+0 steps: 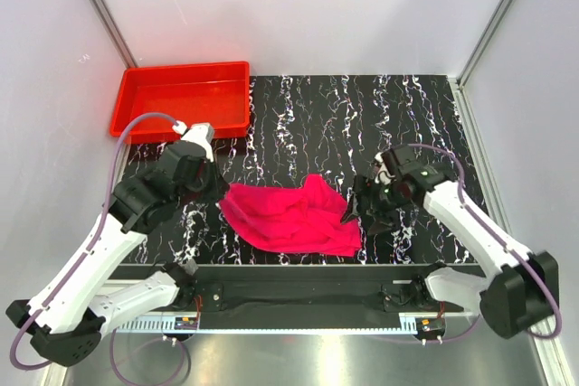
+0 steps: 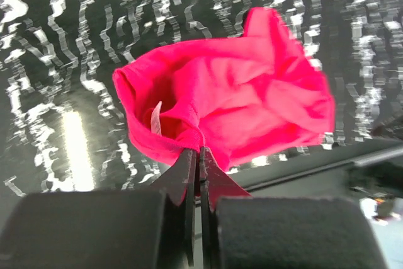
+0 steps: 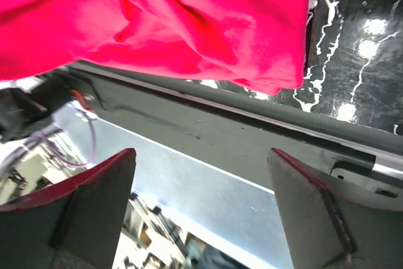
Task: Fold and stack the t-shirts
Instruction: Flatten the tshirt out
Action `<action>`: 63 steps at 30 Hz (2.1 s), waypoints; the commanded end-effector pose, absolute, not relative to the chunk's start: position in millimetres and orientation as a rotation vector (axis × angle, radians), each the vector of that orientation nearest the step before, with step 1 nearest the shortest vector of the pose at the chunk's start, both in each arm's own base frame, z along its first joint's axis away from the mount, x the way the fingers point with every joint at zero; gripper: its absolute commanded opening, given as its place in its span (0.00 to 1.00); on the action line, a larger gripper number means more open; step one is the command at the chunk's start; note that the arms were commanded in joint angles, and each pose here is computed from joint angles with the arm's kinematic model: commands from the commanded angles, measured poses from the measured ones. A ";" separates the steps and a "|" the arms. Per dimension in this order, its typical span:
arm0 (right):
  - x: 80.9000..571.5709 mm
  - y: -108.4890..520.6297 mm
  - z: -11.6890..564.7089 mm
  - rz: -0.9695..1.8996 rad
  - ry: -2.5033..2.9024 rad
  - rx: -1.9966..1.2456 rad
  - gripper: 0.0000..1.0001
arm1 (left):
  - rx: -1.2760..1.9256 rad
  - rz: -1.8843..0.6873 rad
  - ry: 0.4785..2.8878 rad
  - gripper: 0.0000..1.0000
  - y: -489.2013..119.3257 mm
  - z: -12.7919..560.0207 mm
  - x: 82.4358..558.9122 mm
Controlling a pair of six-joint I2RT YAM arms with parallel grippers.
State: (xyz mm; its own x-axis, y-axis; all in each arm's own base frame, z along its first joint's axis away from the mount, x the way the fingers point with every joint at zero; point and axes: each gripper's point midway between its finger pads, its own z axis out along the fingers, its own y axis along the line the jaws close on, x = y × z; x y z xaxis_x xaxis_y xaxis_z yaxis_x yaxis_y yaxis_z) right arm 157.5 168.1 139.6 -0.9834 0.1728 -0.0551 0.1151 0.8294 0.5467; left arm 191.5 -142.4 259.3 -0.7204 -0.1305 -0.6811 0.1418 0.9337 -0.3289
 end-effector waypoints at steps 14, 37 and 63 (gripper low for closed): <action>195.4 170.0 50.2 0.231 2.990 0.122 0.61 | -0.063 -0.430 2.244 0.00 -123.2 259.9 190.9; 190.0 99.5 294.2 0.365 2.268 0.290 0.00 | -0.101 -0.637 1.875 0.00 -90.5 376.0 151.3; 259.0 95.5 405.2 0.223 1.998 0.287 0.00 | -0.271 -0.433 1.810 0.00 -62.8 387.4 182.7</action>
State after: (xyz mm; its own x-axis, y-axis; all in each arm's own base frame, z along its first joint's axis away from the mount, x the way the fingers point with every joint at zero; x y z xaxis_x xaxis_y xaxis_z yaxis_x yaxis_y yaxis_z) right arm 289.3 130.3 350.2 -0.5710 0.2145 -0.7924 0.0817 0.9753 0.2052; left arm 186.0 -76.3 312.1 -0.4842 -0.2873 -0.8264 -0.0202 0.9480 -0.3177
